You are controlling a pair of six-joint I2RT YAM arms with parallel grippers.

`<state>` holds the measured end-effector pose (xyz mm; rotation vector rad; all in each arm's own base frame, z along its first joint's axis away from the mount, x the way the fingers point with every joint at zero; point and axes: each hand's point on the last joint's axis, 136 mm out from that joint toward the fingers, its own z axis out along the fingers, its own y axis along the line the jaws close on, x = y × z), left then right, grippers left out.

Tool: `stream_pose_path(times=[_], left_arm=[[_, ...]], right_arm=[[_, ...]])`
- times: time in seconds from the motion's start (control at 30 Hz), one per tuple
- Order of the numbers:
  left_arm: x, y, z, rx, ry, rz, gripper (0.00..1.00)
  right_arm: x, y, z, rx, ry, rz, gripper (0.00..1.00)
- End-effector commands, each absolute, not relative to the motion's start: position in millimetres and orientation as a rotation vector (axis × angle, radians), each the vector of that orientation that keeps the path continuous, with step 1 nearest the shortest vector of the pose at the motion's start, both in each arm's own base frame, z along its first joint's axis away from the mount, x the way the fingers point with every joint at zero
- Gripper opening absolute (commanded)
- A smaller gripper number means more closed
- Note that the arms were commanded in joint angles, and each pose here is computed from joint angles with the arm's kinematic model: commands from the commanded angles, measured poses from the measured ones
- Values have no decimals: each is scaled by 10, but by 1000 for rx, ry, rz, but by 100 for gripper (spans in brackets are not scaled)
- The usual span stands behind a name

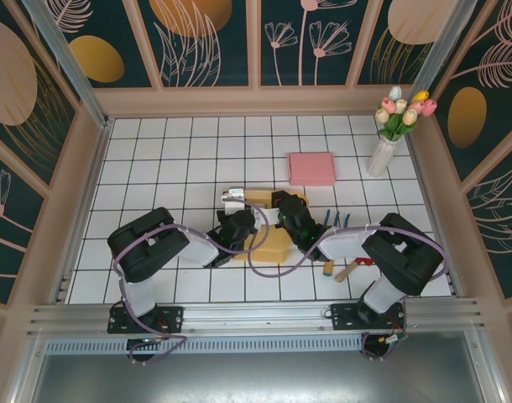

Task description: Fold the paper box

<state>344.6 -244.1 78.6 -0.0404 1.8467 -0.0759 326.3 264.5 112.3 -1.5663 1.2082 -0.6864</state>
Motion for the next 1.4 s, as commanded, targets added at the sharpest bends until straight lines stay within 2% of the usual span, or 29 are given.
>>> stream_pose_path(times=[0.0,0.13,0.33,0.37,0.47,0.5,0.57,0.77,1.03,1.2,1.37], left_arm=[[3399,-2315,669,-5,1890,-64,41],[3332,-2358,559,17,1915,-132,42],[3371,-2368,355,13,1943,-88,40],[3391,-2359,332,4,1946,-68,36],[3443,-2293,313,-47,1944,6,13],[3449,-2238,309,-73,1942,43,9],[3455,-2183,325,-101,1935,78,6],[3428,-2182,349,-91,1930,49,5],[3386,-2161,359,-73,1924,27,5],[3371,-2160,364,-58,1922,20,5],[3327,-2117,363,-60,1921,8,5]], right_arm=[[3096,2587,687,-1705,1269,-634,0],[3096,2589,673,-1706,1273,-631,0],[3079,2598,646,-1707,1276,-624,0],[3074,2602,641,-1708,1274,-623,0],[3078,2600,636,-1707,1273,-627,0],[3081,2600,644,-1702,1272,-629,0],[3088,2608,663,-1698,1268,-630,0],[3083,2638,746,-1666,1269,-607,0],[3019,2765,1030,-1598,1297,-464,17],[2952,2799,1216,-1568,1335,-374,33],[2834,2804,1418,-1539,1379,-260,37]])
